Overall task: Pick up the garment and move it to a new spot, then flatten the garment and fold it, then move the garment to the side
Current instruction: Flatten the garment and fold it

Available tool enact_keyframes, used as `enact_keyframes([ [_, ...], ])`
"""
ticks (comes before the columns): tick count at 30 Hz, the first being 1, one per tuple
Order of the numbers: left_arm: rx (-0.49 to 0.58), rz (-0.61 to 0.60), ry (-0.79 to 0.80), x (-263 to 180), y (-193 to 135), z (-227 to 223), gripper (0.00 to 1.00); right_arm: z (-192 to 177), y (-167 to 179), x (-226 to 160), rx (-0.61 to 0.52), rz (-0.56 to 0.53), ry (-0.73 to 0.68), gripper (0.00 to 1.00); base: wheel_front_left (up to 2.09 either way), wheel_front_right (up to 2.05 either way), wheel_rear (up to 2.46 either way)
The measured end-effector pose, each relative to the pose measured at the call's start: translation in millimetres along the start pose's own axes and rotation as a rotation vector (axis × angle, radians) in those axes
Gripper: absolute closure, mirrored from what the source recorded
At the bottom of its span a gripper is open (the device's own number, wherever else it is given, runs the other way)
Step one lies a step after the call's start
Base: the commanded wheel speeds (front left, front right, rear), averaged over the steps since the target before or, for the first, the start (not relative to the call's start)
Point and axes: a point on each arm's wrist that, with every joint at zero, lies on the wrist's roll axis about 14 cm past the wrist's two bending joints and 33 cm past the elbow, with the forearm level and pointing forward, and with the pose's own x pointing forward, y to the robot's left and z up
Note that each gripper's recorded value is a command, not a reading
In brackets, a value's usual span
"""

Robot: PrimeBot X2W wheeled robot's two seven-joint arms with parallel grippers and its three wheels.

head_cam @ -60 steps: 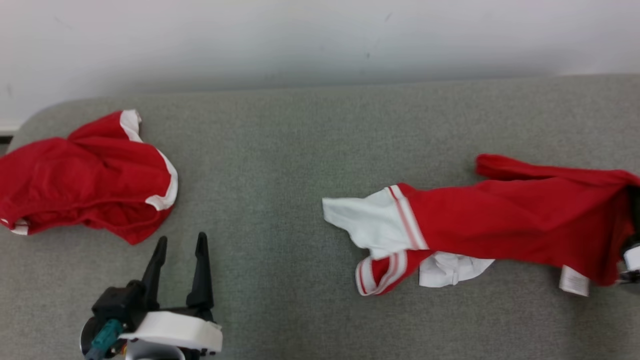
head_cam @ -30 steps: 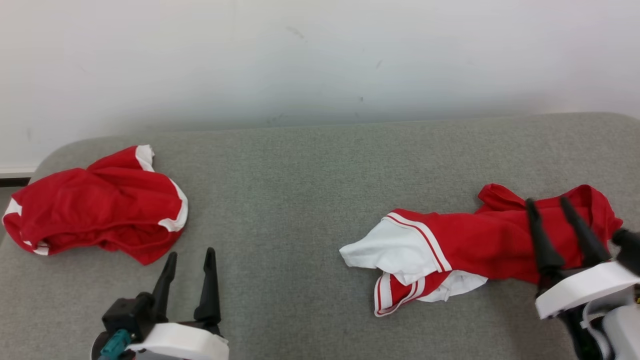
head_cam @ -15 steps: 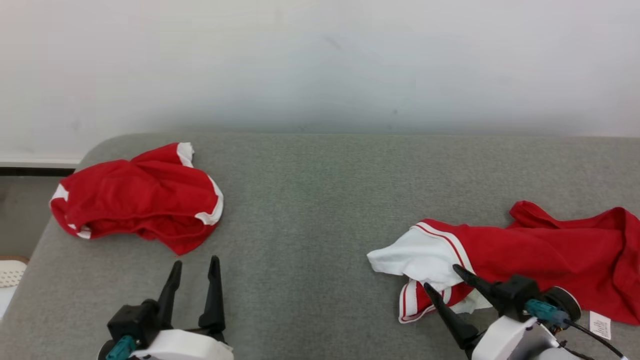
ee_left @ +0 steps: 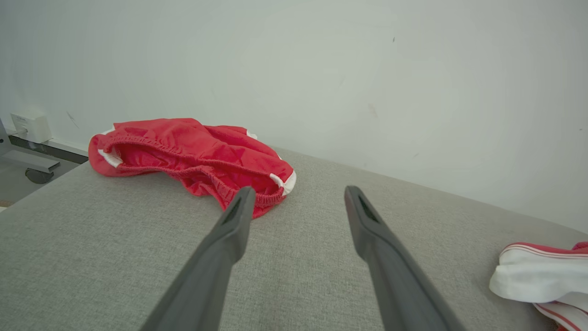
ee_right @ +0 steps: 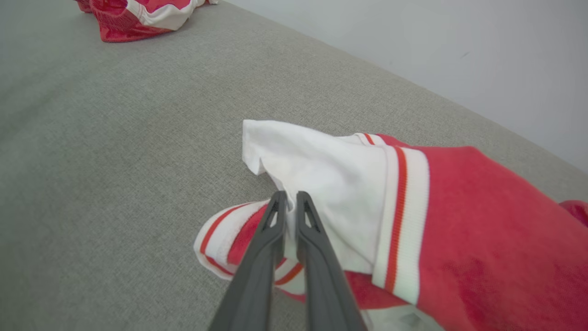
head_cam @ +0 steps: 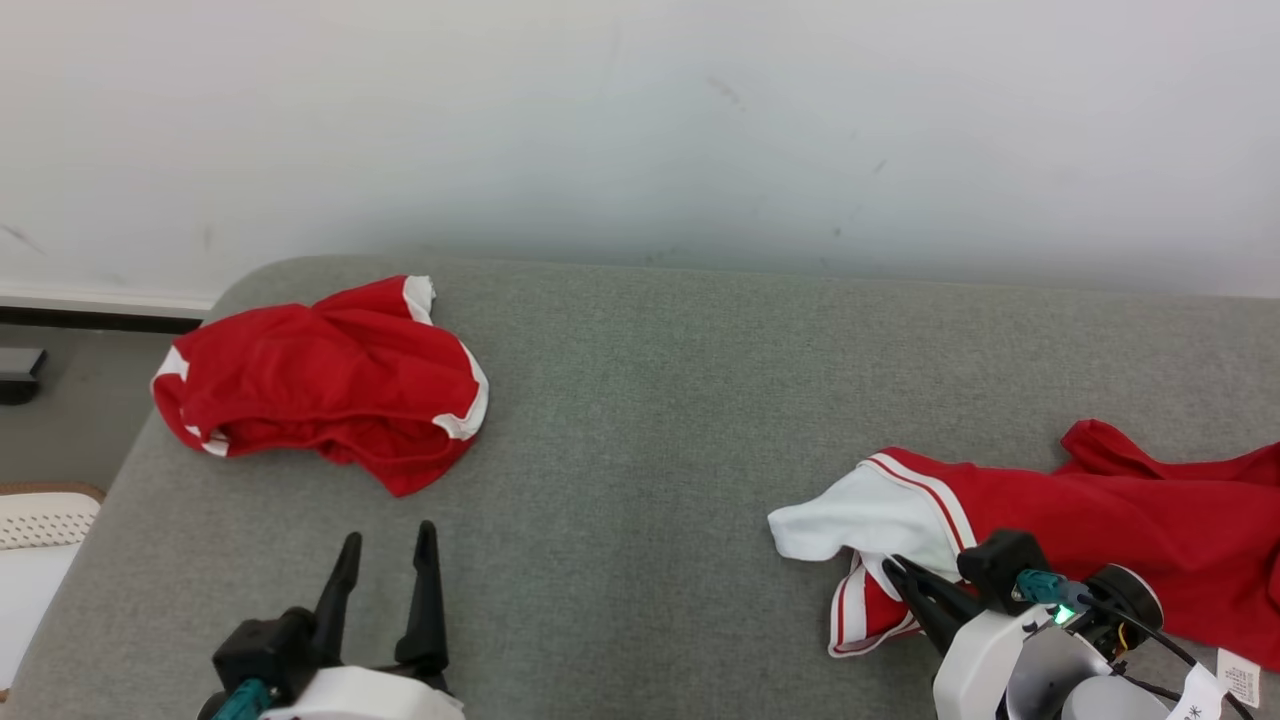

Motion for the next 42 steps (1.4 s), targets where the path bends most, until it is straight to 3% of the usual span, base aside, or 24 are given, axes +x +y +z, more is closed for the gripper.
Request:
enact_keyframes([
  [6,-0.001,-0.006,0.004,4,-3,-2,0.0,12,-8,-5,0.048,-0.034,-0.057,1.0,0.0,0.0,0.0],
  [12,-0.004,-0.038,0.012,8,-15,-5,0.0,42,-3,-20,0.234,-0.009,-0.182,1.0,0.0,0.0,0.0],
  [16,-0.005,-0.058,0.016,11,-21,-7,0.0,40,0,-43,0.334,0.038,-0.156,1.0,0.0,0.0,0.0],
  [20,-0.003,-0.086,0.022,15,-30,-9,0.0,19,5,-70,0.411,0.086,-0.063,1.0,0.0,0.0,0.0],
  [29,0.002,-0.118,0.056,23,-40,-23,0.0,-91,4,-132,0.571,0.048,0.347,1.0,0.0,0.0,0.0],
  [34,0.001,-0.13,0.08,27,-44,-32,0.0,-109,-3,-135,0.6,0.001,0.396,1.0,0.0,0.0,0.0],
  [35,0.001,-0.131,0.083,27,-44,-33,0.0,-112,-3,-133,0.6,-0.008,0.399,0.66,0.0,0.0,0.0],
  [36,0.001,-0.132,0.084,28,-45,-33,0.0,-114,-2,-130,0.601,-0.012,0.403,0.0,0.0,0.0,0.0],
  [42,0.003,-0.129,0.084,28,-43,-33,0.0,-86,-1,-114,0.623,0.007,0.301,0.0,0.0,0.0,0.0],
])
